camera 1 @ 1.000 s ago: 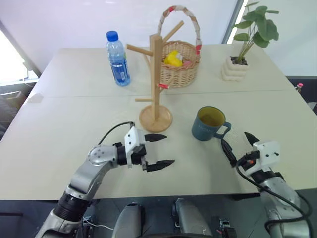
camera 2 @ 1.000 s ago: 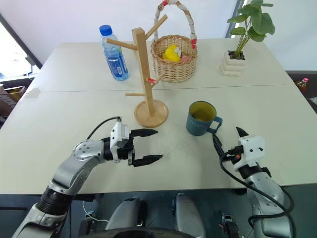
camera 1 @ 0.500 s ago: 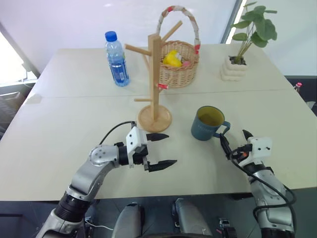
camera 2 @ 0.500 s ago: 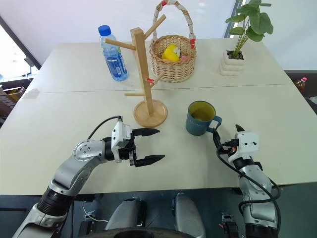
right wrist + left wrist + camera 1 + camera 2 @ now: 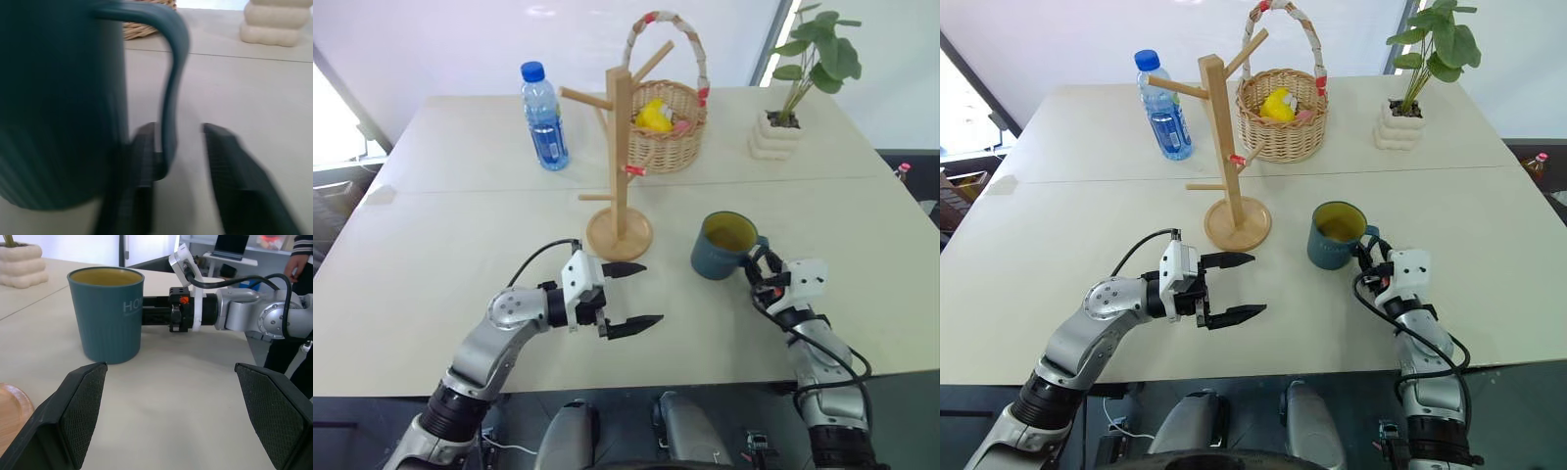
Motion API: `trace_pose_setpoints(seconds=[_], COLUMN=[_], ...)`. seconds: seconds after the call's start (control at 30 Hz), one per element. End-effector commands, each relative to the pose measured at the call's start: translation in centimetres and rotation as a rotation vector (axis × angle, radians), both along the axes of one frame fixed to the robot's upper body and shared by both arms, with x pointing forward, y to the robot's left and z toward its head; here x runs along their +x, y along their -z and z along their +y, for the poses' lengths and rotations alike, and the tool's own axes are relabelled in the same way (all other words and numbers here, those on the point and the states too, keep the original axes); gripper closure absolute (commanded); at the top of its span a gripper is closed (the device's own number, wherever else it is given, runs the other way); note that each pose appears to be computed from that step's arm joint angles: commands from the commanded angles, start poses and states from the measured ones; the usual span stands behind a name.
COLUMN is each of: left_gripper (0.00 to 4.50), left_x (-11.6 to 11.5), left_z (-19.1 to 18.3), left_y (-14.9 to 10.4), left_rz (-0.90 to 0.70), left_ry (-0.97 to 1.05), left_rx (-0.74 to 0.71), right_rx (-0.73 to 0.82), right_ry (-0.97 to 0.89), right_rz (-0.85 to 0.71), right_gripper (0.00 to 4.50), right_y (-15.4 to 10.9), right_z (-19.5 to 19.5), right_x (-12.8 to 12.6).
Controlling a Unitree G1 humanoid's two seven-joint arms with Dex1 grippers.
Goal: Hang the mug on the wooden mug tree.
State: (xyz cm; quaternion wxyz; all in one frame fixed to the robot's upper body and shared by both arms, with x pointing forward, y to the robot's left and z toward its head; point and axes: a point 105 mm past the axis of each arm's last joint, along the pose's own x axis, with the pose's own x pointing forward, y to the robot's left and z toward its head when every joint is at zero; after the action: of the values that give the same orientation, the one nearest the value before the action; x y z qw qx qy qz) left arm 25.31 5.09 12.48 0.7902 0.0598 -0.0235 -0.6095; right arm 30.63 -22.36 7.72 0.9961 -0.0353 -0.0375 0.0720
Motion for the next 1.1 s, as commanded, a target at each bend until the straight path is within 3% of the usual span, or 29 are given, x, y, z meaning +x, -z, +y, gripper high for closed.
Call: trace_pose_setpoints(seconds=[0.03,0.1,0.2,0.3,0.5,0.7,1.1], left_gripper=[0.0,0.0,0.0,0.0,0.0,0.0,0.0], left_x=[-0.2,-0.1,0.2,1.2,2.2,2.7,2.8], left_z=[0.2,0.4,1.0,2.8,5.3,6.8,8.2], left_y=[-0.9,-0.9,-0.8,-0.9,-1.5,-2.4,-4.1], left_rz=[-0.038,-0.039,-0.039,-0.039,-0.054,-0.079,-0.103], left_ry=[-0.008,-0.018,-0.05,-0.125,-0.21,-0.268,-0.316], left_rx=[-0.011,-0.01,-0.003,0.002,0.012,-0.002,-0.036], right_rx=[0.0,-0.039,-0.215,-0.429,-0.681,-0.775,-0.844], right_ry=[-0.027,-0.058,-0.185,-0.369,-0.559,-0.588,-0.608], right_rz=[-0.052,-0.062,-0.089,-0.175,-0.306,-0.332,-0.297], right_gripper=[4.47,4.47,4.47,4.47,4.47,4.47,4.47], right_y=[-1.2,-1.7,-3.1,-6.3,-11.6,-14.8,-17.6], right_z=[0.4,0.8,2.6,5.4,9.0,10.4,12.7], right_x=[0.1,-0.1,-0.5,-1.1,-1.2,-0.1,1.3])
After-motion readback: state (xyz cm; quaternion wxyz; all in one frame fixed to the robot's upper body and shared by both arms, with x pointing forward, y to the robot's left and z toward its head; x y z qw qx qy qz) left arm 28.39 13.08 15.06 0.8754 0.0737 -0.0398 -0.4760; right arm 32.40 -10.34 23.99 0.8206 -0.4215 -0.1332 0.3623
